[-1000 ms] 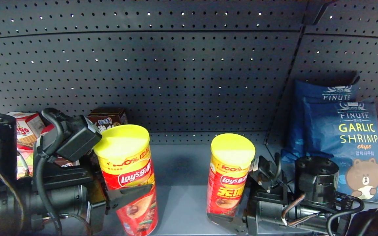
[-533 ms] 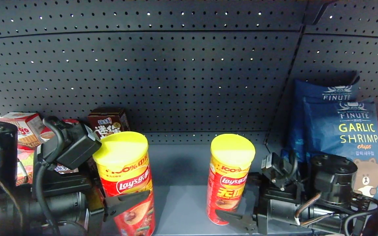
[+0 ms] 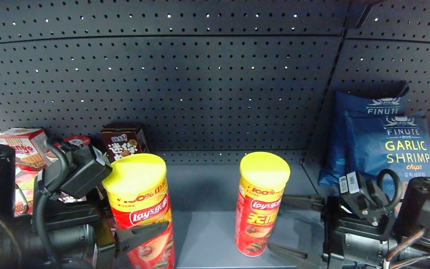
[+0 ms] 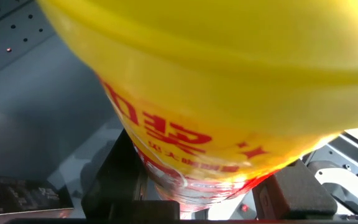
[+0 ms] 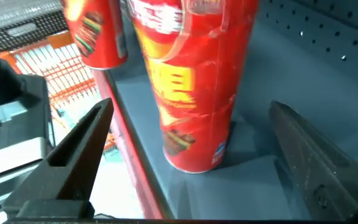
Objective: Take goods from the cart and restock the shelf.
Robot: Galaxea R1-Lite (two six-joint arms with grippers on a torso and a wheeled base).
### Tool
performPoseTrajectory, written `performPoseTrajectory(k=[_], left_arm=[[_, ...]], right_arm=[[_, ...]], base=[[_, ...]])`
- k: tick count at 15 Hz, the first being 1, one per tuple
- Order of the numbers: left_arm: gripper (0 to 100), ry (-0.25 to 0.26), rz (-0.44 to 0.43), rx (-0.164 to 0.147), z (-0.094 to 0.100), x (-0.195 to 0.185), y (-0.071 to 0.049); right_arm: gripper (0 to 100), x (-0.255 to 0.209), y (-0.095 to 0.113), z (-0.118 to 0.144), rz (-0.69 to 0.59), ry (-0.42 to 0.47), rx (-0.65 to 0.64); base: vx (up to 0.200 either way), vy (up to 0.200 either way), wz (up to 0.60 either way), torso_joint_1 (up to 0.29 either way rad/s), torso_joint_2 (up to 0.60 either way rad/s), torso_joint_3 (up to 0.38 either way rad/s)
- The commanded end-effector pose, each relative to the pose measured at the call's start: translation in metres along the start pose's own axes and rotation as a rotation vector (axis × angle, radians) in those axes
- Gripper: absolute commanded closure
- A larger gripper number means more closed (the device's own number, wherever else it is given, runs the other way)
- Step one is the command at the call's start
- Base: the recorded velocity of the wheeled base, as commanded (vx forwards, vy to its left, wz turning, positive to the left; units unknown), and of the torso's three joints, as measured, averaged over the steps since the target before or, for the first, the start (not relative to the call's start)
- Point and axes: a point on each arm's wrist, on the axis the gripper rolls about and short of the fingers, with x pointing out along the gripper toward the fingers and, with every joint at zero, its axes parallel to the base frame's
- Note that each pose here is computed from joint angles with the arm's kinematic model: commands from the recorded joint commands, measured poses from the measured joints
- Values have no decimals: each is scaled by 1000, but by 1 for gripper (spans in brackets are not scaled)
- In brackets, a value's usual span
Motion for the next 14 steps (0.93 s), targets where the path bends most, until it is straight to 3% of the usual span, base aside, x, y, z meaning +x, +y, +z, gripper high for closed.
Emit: performPoseTrajectory(k=[1, 7, 10, 14], left_arm=[[100, 1, 1, -1, -4, -3, -1], [100, -13, 6, 8, -2, -6, -2], [100, -43, 7, 20, 2, -6, -1], [100, -62, 5, 28, 5, -6, -2]], right_arm=[[0, -19, 9, 15, -2, -42, -23], [0, -82, 38, 46, -27, -70, -36], [0, -126, 52, 63, -122, -56, -25], [0, -158, 67, 61, -296, -20, -8]], base=[[0, 0, 0, 0, 0, 0], [0, 0, 0, 0, 0, 0], [0, 0, 0, 0, 0, 0], [0, 0, 0, 0, 0, 0]])
